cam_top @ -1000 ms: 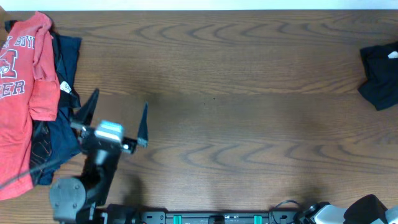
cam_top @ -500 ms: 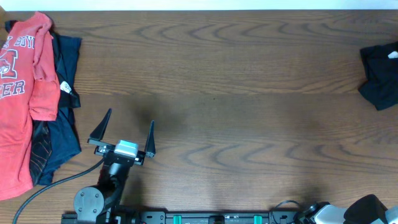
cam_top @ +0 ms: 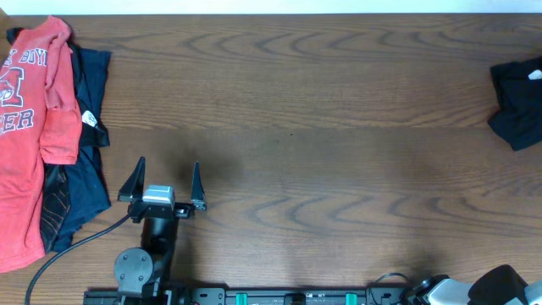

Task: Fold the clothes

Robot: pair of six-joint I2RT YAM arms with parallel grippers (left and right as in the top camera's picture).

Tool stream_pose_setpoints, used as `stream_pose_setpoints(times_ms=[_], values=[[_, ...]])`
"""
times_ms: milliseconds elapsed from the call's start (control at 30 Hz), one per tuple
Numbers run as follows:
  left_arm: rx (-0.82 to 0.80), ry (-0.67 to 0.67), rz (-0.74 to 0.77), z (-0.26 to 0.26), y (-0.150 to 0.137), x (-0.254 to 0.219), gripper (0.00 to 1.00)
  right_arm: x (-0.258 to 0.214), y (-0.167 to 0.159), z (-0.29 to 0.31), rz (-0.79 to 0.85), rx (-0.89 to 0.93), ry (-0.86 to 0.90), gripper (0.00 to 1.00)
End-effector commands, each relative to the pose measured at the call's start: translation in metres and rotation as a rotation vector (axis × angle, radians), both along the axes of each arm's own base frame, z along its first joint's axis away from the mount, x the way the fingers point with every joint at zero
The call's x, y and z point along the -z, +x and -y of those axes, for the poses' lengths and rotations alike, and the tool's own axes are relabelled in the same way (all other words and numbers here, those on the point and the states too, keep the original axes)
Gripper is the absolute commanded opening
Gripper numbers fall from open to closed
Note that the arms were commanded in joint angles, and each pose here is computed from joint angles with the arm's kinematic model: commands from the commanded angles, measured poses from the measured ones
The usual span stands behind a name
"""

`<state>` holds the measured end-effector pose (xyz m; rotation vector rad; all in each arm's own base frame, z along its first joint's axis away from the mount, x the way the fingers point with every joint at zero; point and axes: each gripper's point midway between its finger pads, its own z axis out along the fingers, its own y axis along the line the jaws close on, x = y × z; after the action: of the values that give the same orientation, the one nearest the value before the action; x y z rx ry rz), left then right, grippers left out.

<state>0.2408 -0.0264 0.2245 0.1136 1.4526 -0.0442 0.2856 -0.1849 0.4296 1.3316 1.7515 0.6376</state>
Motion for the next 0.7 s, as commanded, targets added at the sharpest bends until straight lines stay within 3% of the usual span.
stream_pose_setpoints(times_ms=[0, 667], values=[[-0.031, -0.03, -0.014, -0.006, 0.001, 0.009, 0.98, 0.001, 0.001, 0.0, 0.002, -0.003, 0.014, 0.99], [-0.028, -0.048, -0.273, -0.004, 0.002, 0.088, 0.98, 0.001, 0.001, 0.0, 0.002, -0.003, 0.014, 0.99]])
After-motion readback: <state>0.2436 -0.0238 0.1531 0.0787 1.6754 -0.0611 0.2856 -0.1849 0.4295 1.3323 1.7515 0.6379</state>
